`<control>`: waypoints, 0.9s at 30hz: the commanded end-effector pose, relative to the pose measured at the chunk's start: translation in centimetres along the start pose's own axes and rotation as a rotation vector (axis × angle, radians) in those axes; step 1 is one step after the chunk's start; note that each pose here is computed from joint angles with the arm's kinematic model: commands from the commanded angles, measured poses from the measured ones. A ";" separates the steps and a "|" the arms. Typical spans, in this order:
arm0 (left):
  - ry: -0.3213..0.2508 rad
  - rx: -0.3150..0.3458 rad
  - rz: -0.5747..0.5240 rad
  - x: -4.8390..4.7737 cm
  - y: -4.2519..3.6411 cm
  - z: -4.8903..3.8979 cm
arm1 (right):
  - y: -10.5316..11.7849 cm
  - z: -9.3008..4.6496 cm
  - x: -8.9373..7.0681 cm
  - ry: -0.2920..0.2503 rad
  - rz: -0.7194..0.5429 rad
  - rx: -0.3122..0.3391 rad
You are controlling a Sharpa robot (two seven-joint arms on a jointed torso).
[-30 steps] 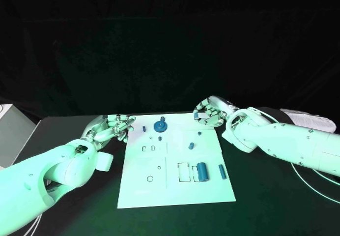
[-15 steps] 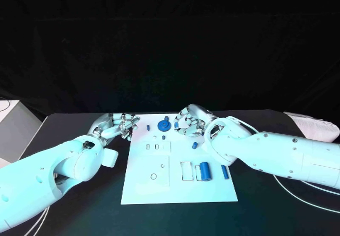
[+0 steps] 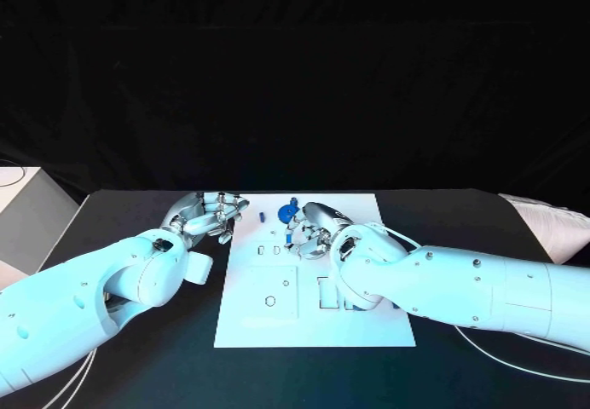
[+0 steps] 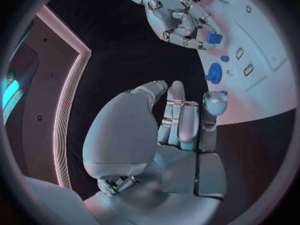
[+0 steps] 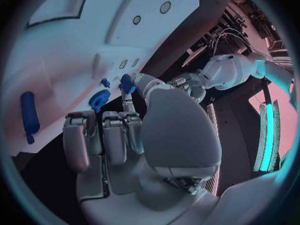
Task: Assemble the parts on the task board
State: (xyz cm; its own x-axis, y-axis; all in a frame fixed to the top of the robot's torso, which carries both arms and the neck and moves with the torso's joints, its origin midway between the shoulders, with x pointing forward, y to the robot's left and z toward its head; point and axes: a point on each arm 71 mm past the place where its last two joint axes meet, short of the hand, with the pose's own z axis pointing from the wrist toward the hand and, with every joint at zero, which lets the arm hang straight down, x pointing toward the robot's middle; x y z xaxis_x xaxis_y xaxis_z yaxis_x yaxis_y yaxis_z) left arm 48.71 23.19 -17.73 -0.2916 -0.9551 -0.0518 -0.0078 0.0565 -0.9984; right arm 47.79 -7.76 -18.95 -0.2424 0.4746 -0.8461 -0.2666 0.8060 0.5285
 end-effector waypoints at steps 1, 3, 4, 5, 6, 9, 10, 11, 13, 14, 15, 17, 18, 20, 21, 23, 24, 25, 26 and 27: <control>0.002 -0.002 -0.004 0.25 -0.05 0.05 | -0.1 0.1 0.5 -0.007 -0.055 0.032; 0.004 -0.002 -0.004 0.31 -0.05 0.05 | 0.0 0.1 0.8 -0.008 -0.060 0.031; 0.006 -0.002 -0.002 0.33 -0.05 0.05 | 0.0 0.2 0.9 -0.009 -0.062 0.030; 0.008 -0.002 -0.001 0.36 -0.05 0.05 | 0.1 0.2 1.0 -0.010 -0.065 0.030; 0.011 -0.002 0.002 0.40 -0.06 0.04 | 0.1 0.3 1.1 -0.012 -0.068 0.029; 0.022 -0.002 0.008 0.52 -0.08 0.02 | 0.2 0.5 1.4 -0.015 -0.072 0.029; 0.025 -0.002 0.010 0.56 -0.09 0.01 | 0.2 0.5 1.5 -0.016 -0.073 0.029; 0.028 -0.003 0.012 0.60 -0.10 0.00 | 0.2 0.5 1.6 -0.016 -0.074 0.029; 0.032 -0.003 0.014 0.65 -0.12 -0.02 | 0.2 0.6 1.8 -0.018 -0.076 0.027; 0.034 -0.003 0.015 0.67 -0.13 -0.03 | 0.3 0.6 1.8 -0.018 -0.077 0.025; 0.035 -0.003 0.016 0.69 -0.13 -0.04 | 0.3 0.6 1.9 -0.018 -0.077 0.024; 0.036 -0.004 0.017 0.70 -0.14 -0.06 | 0.4 0.6 2.1 -0.019 -0.078 0.021; 0.036 -0.004 0.017 0.70 -0.14 -0.06 | 0.4 0.6 2.1 -0.020 -0.078 0.019; 0.036 -0.005 0.018 0.69 -0.15 -0.08 | 0.5 0.6 2.2 -0.021 -0.078 0.015; 0.036 -0.006 0.019 0.69 -0.14 -0.08 | 0.5 0.6 2.2 -0.021 -0.078 0.013; 0.036 -0.007 0.019 0.67 -0.14 -0.09 | 0.5 0.6 2.3 -0.020 -0.080 0.010; 0.036 -0.007 0.020 0.67 -0.14 -0.09 | 0.5 0.6 2.3 -0.020 -0.080 0.010; 0.037 -0.007 0.020 0.68 -0.14 -0.10 | 0.5 0.6 2.3 -0.020 -0.080 0.010; 0.037 -0.007 0.020 0.68 -0.14 -0.10 | 0.4 0.7 2.4 -0.020 -0.080 0.010; 0.038 -0.007 0.022 0.69 -0.14 -0.10 | 0.4 0.7 2.4 -0.021 -0.080 0.009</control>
State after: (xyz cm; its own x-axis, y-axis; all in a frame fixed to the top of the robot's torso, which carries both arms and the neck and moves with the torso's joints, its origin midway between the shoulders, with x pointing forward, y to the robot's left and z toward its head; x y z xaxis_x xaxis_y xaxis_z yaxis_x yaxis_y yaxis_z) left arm 48.50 22.83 -17.71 -0.3068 -0.9494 -0.0674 -0.0131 0.0750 -0.9971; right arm 47.75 -6.17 -20.84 -0.2156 0.4239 -0.8797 -0.2581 0.8441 0.4700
